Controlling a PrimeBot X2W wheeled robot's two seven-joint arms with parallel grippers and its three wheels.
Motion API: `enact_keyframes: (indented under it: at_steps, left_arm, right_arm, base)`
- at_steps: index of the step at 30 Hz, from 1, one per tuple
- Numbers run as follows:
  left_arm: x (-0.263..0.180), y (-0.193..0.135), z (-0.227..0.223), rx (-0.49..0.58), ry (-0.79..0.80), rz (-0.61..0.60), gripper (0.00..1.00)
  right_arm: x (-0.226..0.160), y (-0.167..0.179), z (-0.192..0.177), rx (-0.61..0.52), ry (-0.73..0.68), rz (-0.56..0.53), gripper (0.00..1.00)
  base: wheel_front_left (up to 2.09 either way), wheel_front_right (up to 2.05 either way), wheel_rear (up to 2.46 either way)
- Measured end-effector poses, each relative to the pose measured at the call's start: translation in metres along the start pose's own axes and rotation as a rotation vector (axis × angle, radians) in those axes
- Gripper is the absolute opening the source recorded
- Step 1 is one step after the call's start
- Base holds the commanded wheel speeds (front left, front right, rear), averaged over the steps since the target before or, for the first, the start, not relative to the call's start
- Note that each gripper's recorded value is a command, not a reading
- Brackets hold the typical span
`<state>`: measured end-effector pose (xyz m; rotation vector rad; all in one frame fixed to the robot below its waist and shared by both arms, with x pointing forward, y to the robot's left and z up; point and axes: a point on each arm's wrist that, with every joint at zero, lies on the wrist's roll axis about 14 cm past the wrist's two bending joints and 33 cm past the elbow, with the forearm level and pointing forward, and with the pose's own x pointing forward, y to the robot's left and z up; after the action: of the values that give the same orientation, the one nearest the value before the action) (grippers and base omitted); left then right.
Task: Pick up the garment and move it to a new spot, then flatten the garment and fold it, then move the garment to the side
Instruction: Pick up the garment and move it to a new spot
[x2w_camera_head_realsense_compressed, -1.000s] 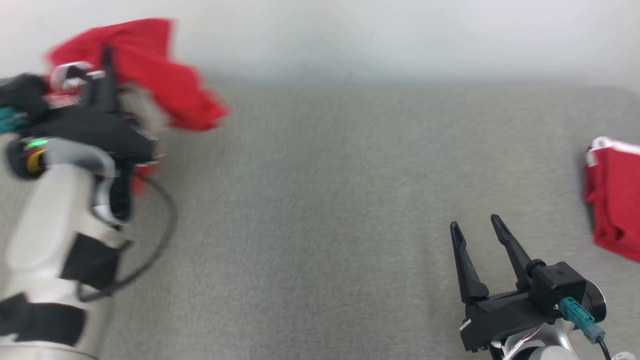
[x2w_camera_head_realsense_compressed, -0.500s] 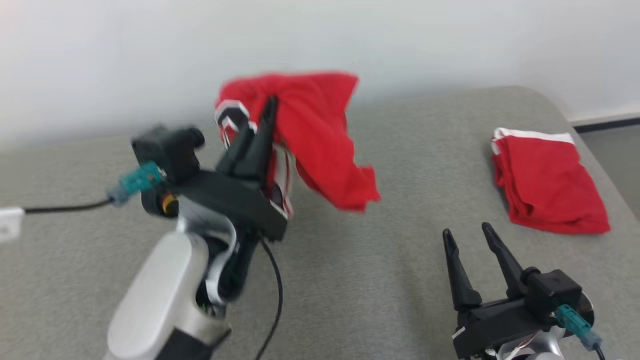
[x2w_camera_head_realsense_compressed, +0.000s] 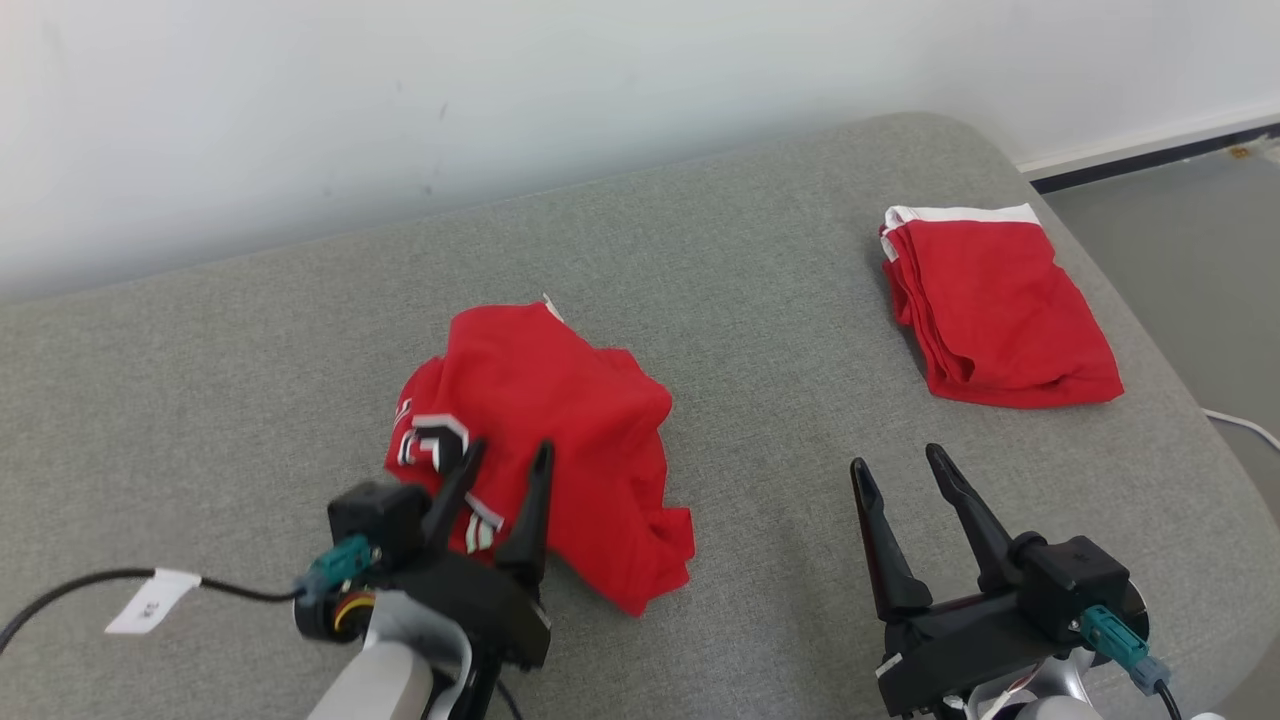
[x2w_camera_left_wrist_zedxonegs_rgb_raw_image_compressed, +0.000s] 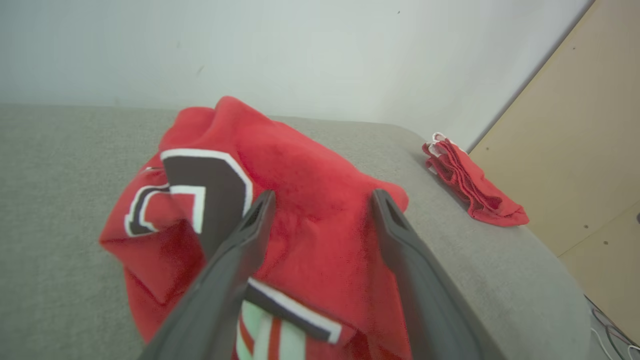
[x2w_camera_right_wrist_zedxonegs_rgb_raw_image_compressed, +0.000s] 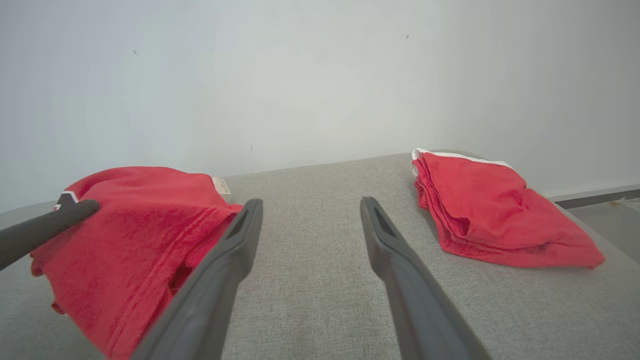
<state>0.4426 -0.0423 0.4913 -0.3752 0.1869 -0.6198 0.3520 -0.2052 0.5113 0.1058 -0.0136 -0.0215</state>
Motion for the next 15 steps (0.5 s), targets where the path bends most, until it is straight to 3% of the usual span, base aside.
enact_keyframes:
  at_steps: [6,15]
  left_arm:
    - [-0.023,0.017,-0.021,-0.034,0.022,0.025,1.0]
    - [-0.077,0.059,0.006,0.065,-0.097,0.172,1.0]
  right_arm:
    - [0.001,0.002,-0.009,0.009,0.025,0.006,1.0]
    - [0.01,0.025,-0.012,0.007,0.034,0.079,1.0]
  base:
    - [0.0,0.0,0.0]
    - [0.0,0.0,0.0]
